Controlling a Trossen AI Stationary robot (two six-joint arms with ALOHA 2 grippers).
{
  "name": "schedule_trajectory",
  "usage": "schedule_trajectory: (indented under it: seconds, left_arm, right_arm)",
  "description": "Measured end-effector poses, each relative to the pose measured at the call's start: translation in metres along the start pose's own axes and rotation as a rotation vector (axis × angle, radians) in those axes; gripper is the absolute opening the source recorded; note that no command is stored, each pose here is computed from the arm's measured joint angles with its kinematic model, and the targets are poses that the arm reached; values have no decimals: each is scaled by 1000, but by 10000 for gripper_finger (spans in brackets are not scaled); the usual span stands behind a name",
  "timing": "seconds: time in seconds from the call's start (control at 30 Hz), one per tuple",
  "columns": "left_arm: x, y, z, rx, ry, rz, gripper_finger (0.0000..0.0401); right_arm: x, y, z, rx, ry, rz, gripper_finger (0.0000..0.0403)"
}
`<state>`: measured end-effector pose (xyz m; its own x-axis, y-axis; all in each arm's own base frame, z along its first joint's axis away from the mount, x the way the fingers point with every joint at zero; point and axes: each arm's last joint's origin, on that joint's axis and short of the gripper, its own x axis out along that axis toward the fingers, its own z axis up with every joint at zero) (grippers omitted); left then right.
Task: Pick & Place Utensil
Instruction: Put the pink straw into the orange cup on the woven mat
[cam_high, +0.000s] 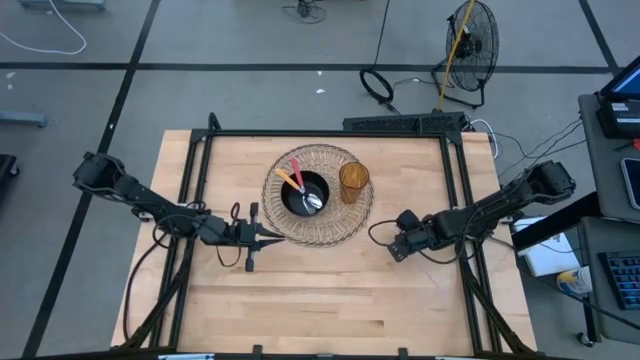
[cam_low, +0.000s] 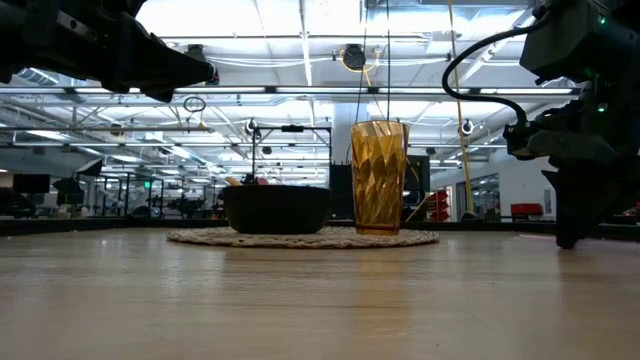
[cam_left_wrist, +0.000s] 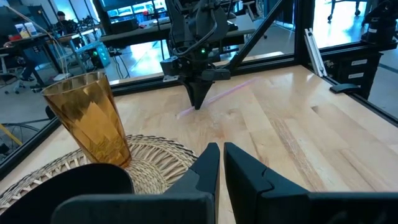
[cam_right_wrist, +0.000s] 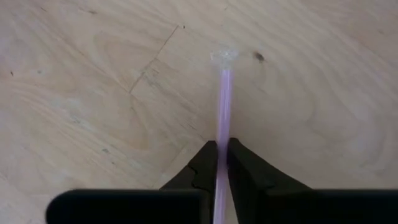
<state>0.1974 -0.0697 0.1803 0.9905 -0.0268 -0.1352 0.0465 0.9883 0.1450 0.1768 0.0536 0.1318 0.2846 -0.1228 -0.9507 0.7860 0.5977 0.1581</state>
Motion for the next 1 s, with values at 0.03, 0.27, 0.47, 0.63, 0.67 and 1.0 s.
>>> schedule_trajectory:
  seconds: [0.03, 0.27, 0.47, 0.63, 0.67, 1.0]
  left_arm:
    - [0, 0, 0, 0, 0, 0, 24]
    - [0, 0, 0, 0, 0, 0, 24]
    - [0, 0, 0, 0, 0, 0, 24]
    - [0, 0, 0, 0, 0, -1, 24]
    - [0, 0, 0, 0, 0, -1, 24]
    - [0, 0, 0, 0, 0, 0, 24]
  right_arm:
    - [0, 0, 0, 0, 0, 0, 21]
    - [0, 0, 0, -7, -1, 2, 12]
    - [-1, 0, 0, -28, -3, 7, 11]
    - [-5, 1, 1, -53, -15, 45, 9]
    - [-6, 1, 1, -57, -23, 54, 8]
    - [-23, 1, 6, -110, -105, 142, 8]
